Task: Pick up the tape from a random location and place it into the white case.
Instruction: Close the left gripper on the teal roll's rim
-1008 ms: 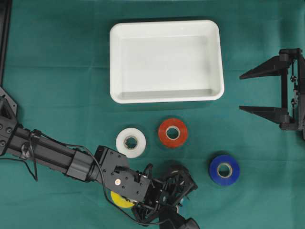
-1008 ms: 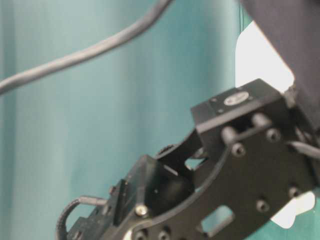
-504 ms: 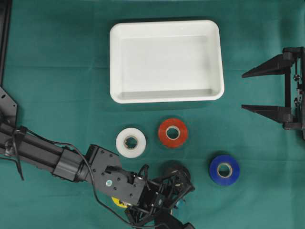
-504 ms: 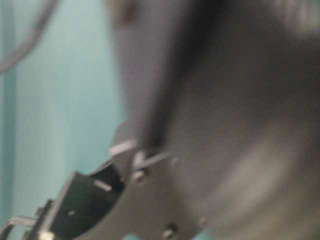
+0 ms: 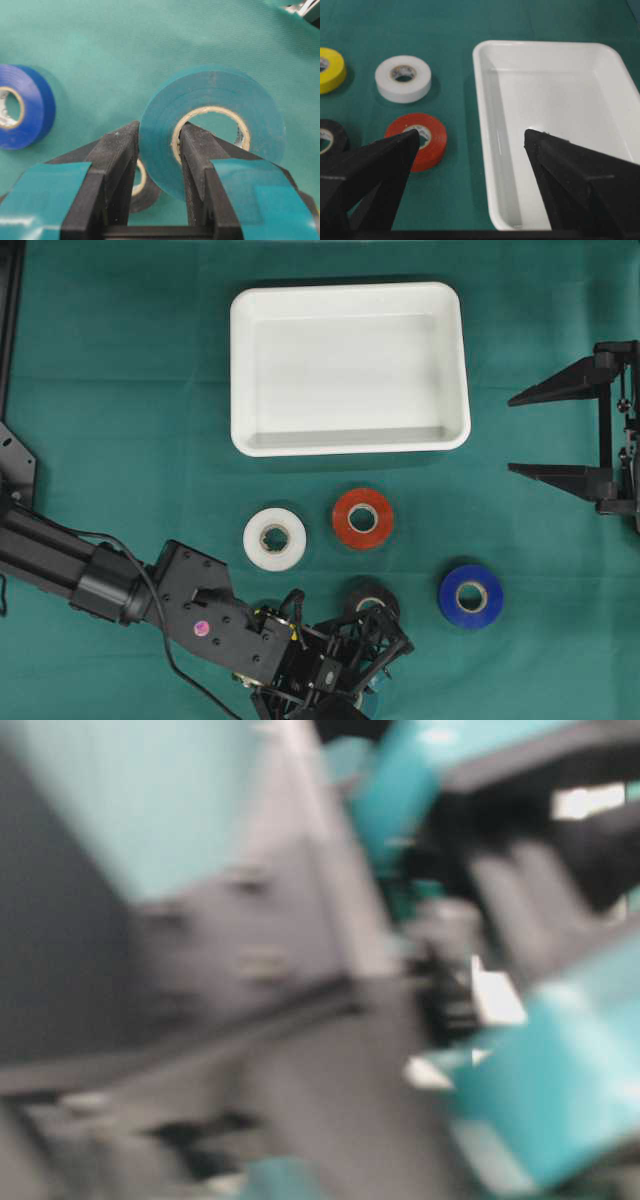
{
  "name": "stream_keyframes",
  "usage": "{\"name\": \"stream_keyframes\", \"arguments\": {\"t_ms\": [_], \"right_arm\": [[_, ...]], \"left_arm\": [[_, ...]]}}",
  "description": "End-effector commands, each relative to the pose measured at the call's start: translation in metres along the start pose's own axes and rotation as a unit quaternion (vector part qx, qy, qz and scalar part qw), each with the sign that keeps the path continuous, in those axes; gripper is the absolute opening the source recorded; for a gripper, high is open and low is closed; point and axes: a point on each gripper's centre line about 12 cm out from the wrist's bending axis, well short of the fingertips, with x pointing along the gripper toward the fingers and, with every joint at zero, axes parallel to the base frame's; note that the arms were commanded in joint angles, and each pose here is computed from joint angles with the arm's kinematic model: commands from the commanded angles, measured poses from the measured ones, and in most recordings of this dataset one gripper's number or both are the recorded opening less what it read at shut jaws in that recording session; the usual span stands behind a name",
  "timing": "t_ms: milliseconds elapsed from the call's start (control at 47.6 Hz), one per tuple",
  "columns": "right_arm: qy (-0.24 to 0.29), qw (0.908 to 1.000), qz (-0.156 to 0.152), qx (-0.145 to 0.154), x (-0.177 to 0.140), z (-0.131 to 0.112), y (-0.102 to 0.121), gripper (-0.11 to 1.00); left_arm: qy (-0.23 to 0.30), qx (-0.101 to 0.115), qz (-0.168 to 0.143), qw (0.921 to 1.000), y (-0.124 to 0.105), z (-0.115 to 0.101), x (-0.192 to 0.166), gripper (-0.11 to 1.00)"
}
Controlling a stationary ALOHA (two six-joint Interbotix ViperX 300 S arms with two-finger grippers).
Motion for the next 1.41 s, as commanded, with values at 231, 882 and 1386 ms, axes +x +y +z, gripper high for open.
{"name": "stream_keyframes", "arguments": {"t_ms": [231,882,1386], "right_arm": [[-0.016,0.9999,0.007,0.001,-0.001,0.010,0.003,0.92],[-0.022,0.9997,0.010,0.000,-0.003,0.013,0.005,0.92],[-0.021,0.9997,0.010,0.000,-0.003,0.013,0.005,0.92]], "left_arm": [[-0.008,0.007,0.006,0.9999,0.015,0.028,-0.059,0.21],[-0.027,0.007,0.024,0.9993,0.028,0.043,-0.129,0.21],[-0.020,0.006,0.020,0.9996,0.027,0.040,-0.129,0.21]]}}
